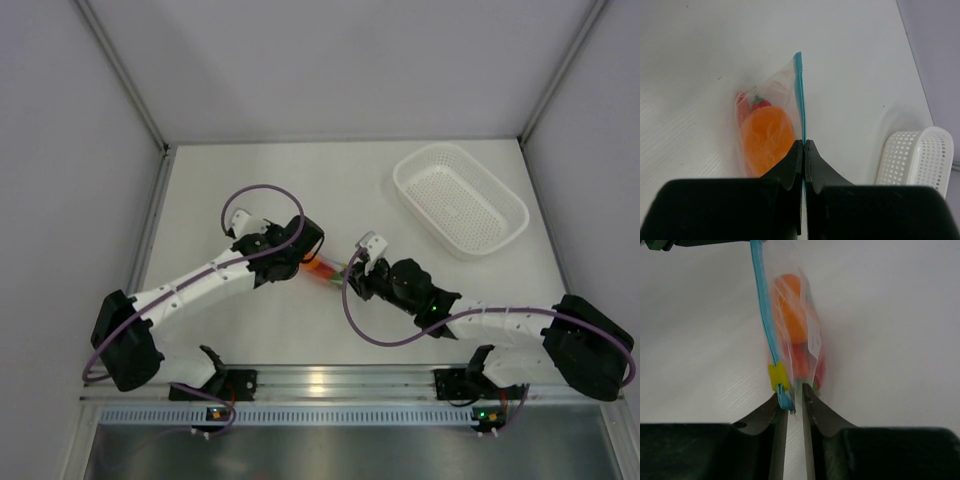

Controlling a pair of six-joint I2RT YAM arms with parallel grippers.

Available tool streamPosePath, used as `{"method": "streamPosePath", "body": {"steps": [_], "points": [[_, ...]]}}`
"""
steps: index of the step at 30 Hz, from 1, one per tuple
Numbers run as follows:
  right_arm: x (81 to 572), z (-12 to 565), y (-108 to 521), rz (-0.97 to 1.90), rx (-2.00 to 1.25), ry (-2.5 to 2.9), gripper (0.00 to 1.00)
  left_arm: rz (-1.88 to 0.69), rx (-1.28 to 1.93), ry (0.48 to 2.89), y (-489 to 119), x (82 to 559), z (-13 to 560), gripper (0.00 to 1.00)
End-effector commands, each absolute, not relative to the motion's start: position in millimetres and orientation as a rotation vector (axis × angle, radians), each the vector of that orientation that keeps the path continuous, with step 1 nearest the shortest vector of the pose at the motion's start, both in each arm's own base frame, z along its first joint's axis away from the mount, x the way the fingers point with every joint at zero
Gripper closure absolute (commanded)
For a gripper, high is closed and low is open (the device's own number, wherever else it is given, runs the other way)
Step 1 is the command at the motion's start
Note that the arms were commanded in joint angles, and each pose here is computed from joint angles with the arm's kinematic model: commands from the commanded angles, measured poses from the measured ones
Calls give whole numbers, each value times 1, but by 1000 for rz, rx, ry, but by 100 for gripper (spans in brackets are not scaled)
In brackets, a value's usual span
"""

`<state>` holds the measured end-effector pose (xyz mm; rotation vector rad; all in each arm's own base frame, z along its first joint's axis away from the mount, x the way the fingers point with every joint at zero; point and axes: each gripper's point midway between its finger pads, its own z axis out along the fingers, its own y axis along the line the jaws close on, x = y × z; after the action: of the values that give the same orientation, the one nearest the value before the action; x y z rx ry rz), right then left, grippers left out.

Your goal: Open the zip-top bag and remove the fake food

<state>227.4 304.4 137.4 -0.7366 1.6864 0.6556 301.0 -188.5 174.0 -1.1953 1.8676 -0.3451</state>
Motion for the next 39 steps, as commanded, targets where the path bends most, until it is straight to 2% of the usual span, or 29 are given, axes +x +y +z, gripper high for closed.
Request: {"method": "streamPosePath", "body": {"steps": [1, 3, 6, 9, 10, 13, 16, 17, 19, 20, 21, 23, 24, 26, 27, 30, 39], "points": [[232, 166, 314, 690, -702, 1583, 86, -367, -1213, 1813, -182, 303, 185, 100], [232, 162, 317, 692, -724, 1588, 99, -369, -1213, 1820, -183, 302, 185, 100], [230, 165, 320, 710, -730, 1576, 100, -364, -1200, 1826, -183, 302, 186, 99], [229, 172, 320, 717, -737, 1561, 100, -358, -1172, 1837, -181, 300, 188, 77], [229, 175, 321, 709, -745, 1554, 100, -359, -1160, 1834, -181, 300, 192, 54], [231, 175, 318, 676, -768, 1576, 100, -340, -1060, 1856, -181, 302, 207, 18], [229, 176, 313, 667, -780, 1597, 100, -315, -856, 1890, -187, 308, 233, 9], [228, 182, 310, 668, -775, 1587, 100, -313, -799, 1898, -188, 309, 240, 1], [226, 180, 306, 657, -788, 1618, 100, -323, -576, 1925, -196, 309, 256, 2], [226, 185, 305, 657, -786, 1616, 100, -453, -502, 1904, -215, 315, 273, 1], [223, 191, 304, 668, -793, 1607, 100, -474, -327, 1913, -223, 314, 280, 1], [219, 200, 300, 658, -823, 1587, 100, -615, -186, 1835, -230, 319, 304, 1], [217, 202, 299, 659, -835, 1588, 100, -731, 6, 1846, -248, 308, 307, 2], [214, 209, 295, 649, -855, 1586, 100, -802, 122, 1794, -244, 311, 316, 1], [213, 212, 293, 645, -862, 1584, 100, -898, 334, 1736, -260, 296, 324, 1], [212, 218, 285, 619, -884, 1593, 100, -1006, 694, 1635, -278, 270, 321, 1], [197, 219, 279, 607, -1043, 1621, 100, -1101, 1016, 1418, -297, 239, 314, 1]]}}
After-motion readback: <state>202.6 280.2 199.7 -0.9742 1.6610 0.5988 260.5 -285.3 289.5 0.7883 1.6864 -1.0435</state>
